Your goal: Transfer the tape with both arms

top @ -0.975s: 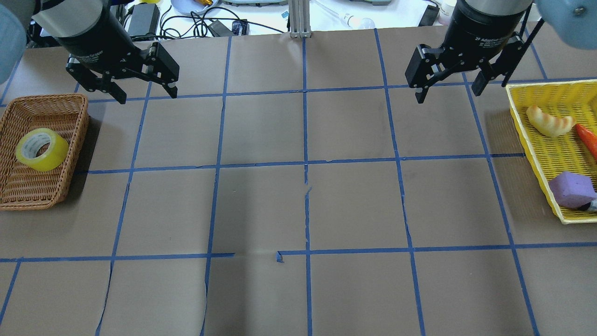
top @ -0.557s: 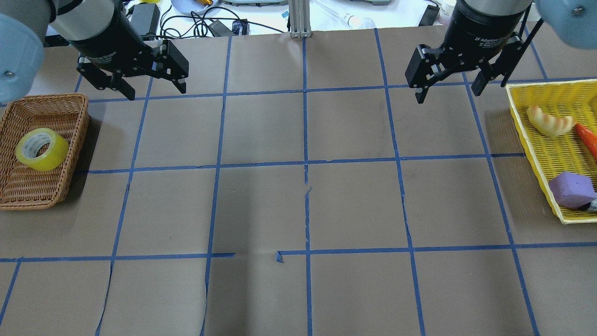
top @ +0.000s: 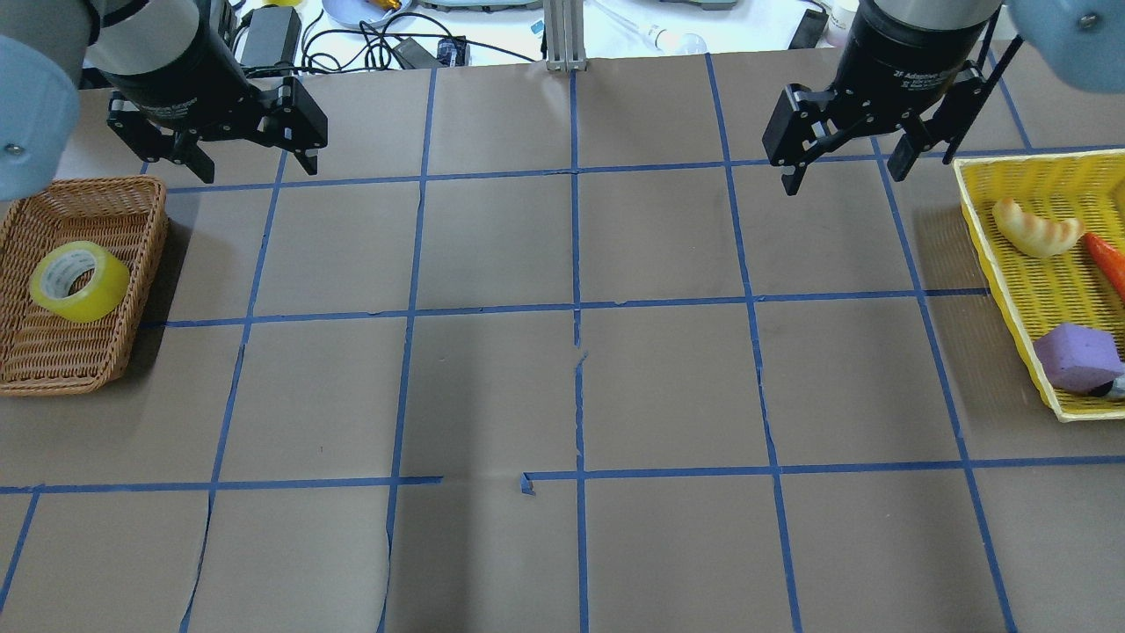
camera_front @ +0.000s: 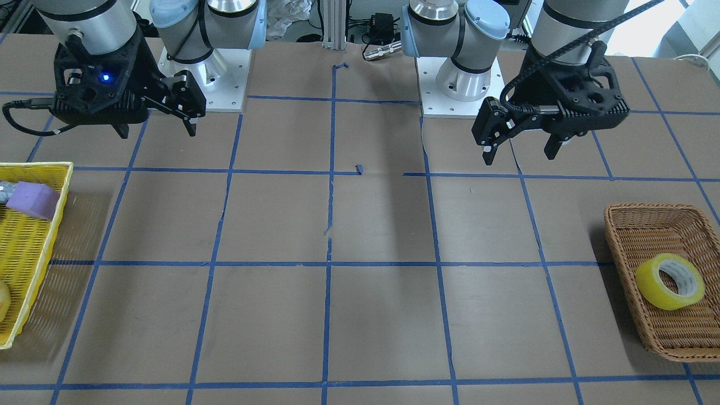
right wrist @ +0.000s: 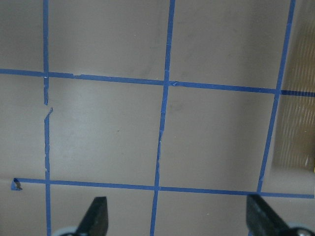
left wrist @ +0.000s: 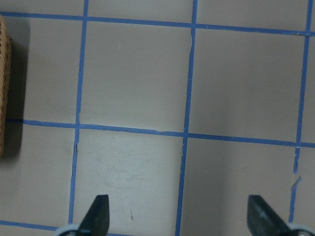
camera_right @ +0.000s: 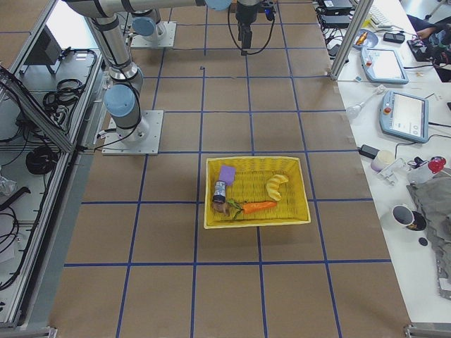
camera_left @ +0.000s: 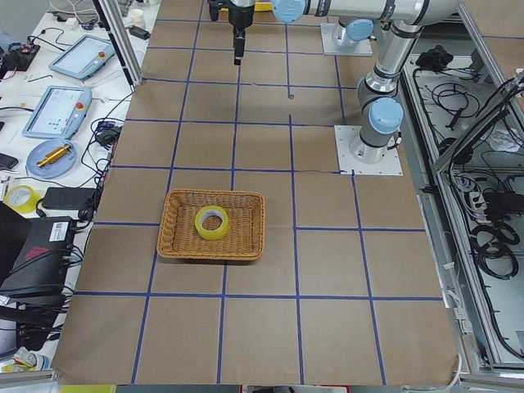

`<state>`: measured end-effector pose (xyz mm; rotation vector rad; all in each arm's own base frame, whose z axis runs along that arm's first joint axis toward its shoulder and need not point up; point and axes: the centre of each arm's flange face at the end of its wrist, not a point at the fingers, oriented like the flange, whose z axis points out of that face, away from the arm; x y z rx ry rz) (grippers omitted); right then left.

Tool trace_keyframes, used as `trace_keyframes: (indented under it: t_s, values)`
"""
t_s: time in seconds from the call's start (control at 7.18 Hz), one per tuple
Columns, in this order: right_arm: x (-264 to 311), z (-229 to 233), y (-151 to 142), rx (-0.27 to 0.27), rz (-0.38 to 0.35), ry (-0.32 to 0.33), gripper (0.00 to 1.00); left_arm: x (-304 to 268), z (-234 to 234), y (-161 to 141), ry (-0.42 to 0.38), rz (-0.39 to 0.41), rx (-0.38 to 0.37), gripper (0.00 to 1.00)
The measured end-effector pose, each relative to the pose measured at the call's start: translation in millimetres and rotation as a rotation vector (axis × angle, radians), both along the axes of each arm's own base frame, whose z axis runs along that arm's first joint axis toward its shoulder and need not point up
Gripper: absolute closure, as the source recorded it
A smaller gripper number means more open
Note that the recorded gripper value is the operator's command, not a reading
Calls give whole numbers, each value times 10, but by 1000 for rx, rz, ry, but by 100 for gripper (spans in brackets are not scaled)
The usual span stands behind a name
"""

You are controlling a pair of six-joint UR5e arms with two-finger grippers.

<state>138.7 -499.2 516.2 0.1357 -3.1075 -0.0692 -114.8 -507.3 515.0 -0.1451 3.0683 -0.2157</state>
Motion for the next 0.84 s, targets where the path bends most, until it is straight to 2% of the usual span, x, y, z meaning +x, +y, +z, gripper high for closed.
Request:
trace_keyframes:
  t_s: [0.84]
  values:
    - [1,-25,5,5,0,2,0,-20,40,28,15,-11,-2,0]
